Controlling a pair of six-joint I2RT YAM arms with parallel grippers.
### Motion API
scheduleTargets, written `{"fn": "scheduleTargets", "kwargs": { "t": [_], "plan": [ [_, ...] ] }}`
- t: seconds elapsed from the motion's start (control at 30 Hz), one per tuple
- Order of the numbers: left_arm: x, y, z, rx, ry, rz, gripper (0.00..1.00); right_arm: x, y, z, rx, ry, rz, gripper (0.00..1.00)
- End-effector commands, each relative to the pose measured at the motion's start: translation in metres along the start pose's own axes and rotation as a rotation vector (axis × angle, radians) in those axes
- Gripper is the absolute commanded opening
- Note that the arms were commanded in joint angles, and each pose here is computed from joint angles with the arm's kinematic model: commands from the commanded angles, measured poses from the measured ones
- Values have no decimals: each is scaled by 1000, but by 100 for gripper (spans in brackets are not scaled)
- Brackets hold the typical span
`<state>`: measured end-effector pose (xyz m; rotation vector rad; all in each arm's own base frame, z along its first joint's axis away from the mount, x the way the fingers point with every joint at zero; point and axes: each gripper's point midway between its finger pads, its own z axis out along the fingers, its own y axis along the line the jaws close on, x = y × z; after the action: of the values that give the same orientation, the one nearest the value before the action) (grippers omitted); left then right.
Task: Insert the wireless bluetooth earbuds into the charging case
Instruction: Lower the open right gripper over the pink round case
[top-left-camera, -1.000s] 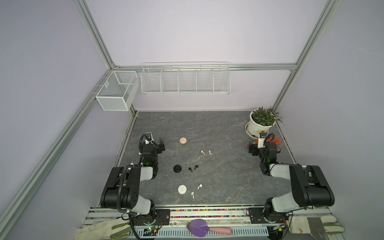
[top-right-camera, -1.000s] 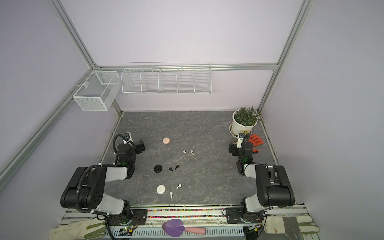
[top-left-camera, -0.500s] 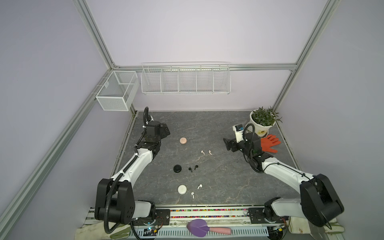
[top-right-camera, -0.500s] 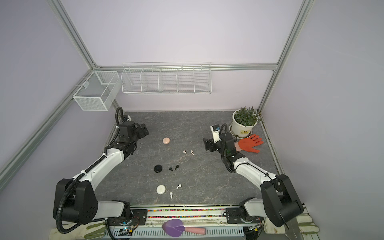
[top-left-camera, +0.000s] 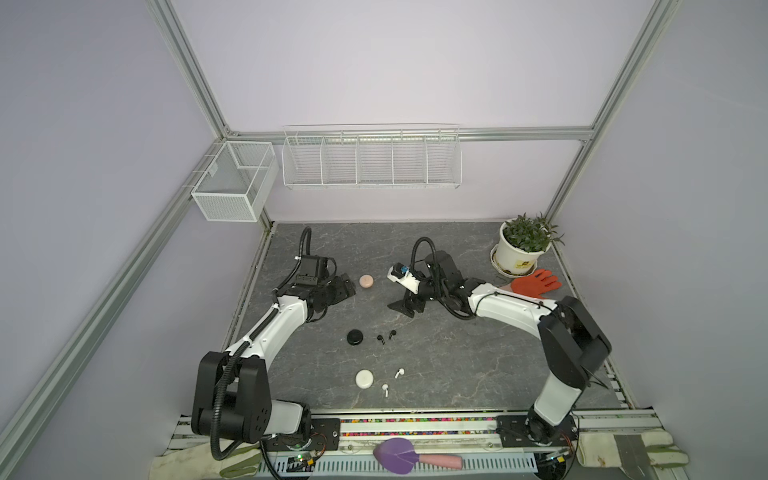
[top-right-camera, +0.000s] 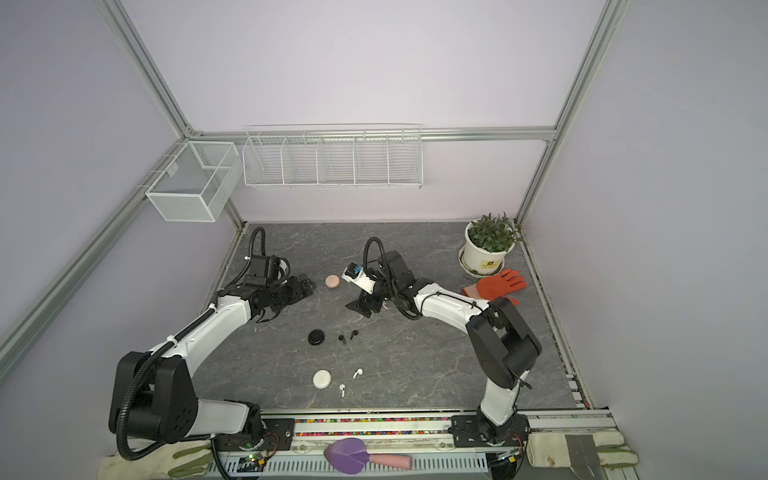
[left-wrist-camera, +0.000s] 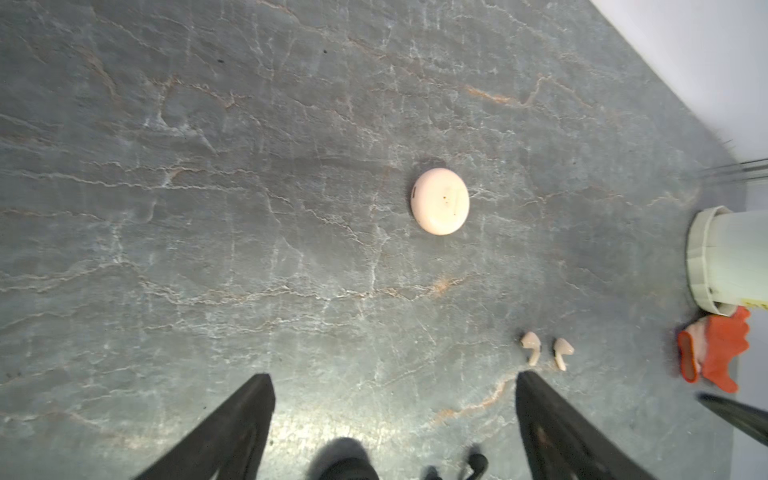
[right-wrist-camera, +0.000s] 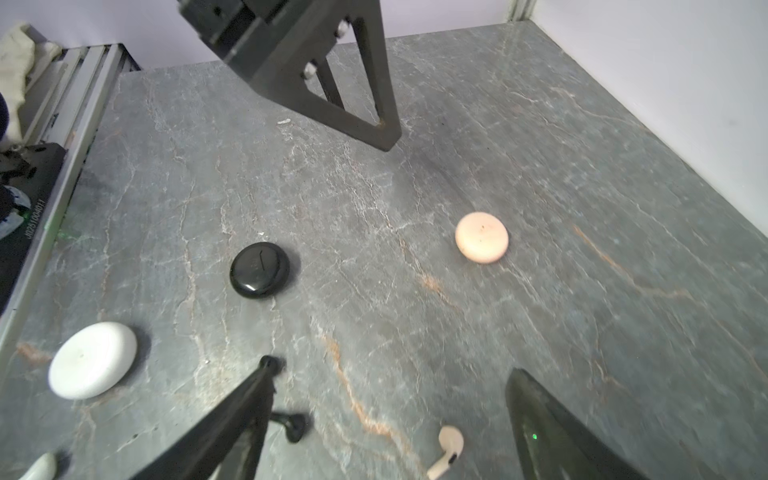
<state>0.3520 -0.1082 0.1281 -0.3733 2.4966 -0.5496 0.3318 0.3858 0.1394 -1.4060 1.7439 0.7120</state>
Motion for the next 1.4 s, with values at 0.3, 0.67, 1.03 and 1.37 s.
{"fn": "scheduleTargets", "kwargs": {
  "t": [0.3,0.67,1.03,1.37],
  "plan": [
    [-5,24,-6,-54,-25,-121,94,13,-65,75,208,165,640,98],
    [-2,30,1,-73,-16,-132,98,19,-75,119,368,279,805,95],
    [4,33,-1,-68,-25,-138,99,33,-83,146,474,341,725,85],
    [10,42,-1,-77,-31,-144,100,40,-82,161,513,348,663,70]
  ]
}}
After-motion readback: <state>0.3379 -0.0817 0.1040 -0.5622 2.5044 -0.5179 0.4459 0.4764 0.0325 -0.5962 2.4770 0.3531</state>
